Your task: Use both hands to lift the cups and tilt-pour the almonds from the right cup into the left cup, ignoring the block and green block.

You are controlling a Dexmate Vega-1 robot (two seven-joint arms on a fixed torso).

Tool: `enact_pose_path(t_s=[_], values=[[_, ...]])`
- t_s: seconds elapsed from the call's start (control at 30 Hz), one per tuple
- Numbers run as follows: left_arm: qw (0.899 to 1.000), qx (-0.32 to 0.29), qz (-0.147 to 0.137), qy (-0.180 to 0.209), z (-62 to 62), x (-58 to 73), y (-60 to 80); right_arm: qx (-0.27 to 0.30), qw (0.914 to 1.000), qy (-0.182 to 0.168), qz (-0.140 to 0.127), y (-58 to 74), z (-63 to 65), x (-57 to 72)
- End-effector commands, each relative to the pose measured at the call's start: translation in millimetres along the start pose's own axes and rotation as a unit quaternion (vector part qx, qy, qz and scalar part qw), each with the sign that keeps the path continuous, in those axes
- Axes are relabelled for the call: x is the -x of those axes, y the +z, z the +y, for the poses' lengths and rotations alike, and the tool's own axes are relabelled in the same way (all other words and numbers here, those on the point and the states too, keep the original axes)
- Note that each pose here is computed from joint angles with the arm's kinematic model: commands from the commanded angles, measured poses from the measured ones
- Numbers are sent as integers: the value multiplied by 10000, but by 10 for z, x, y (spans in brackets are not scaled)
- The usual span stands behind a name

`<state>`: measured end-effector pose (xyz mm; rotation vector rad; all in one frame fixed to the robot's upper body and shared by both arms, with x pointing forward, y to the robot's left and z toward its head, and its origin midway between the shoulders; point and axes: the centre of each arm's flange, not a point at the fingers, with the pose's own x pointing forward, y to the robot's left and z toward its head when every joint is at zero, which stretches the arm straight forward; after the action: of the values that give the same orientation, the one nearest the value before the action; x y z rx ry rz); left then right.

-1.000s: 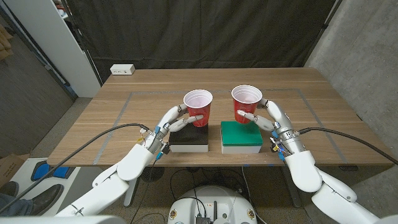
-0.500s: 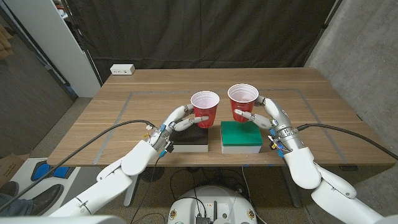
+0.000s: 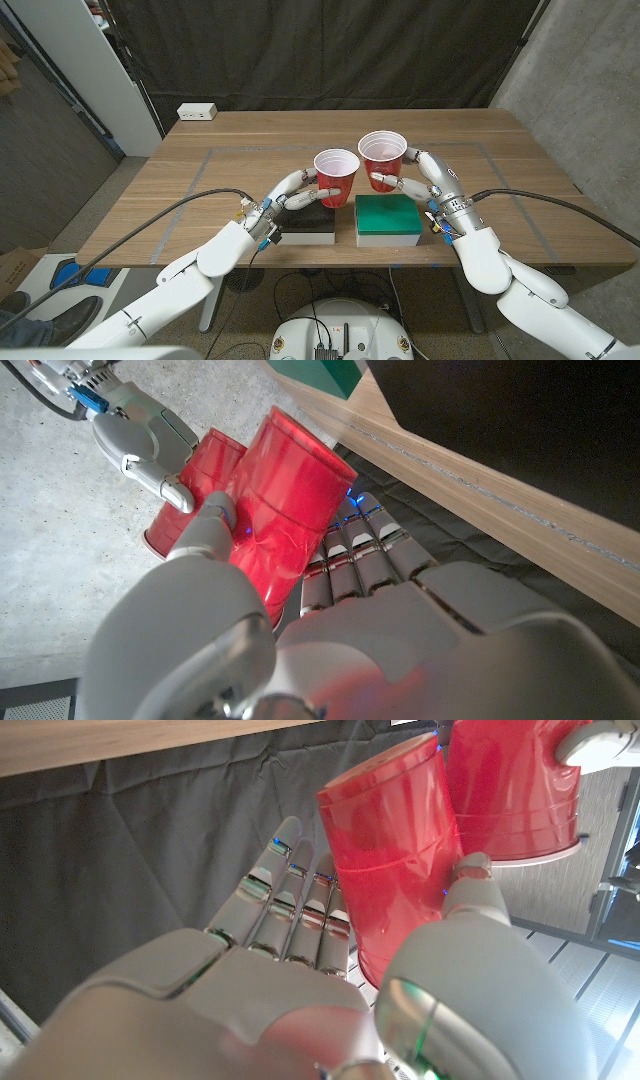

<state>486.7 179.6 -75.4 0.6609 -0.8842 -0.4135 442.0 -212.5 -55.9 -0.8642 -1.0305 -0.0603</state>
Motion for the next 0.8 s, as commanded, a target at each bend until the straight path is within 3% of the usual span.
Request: enact_pose_path(t_s=[0.03,0.43,0.8], values=[[9998,-195,-107,-22,52,-58,78,344,9992,28,-184,72,-29,-106],[9998,-177,-134,-22,55,-75,72,790,9966,59,-222,99,-90,-132],[9998,-161,-100,-92,31,-94,64,1529,9877,-113,-298,152,-214,-150]])
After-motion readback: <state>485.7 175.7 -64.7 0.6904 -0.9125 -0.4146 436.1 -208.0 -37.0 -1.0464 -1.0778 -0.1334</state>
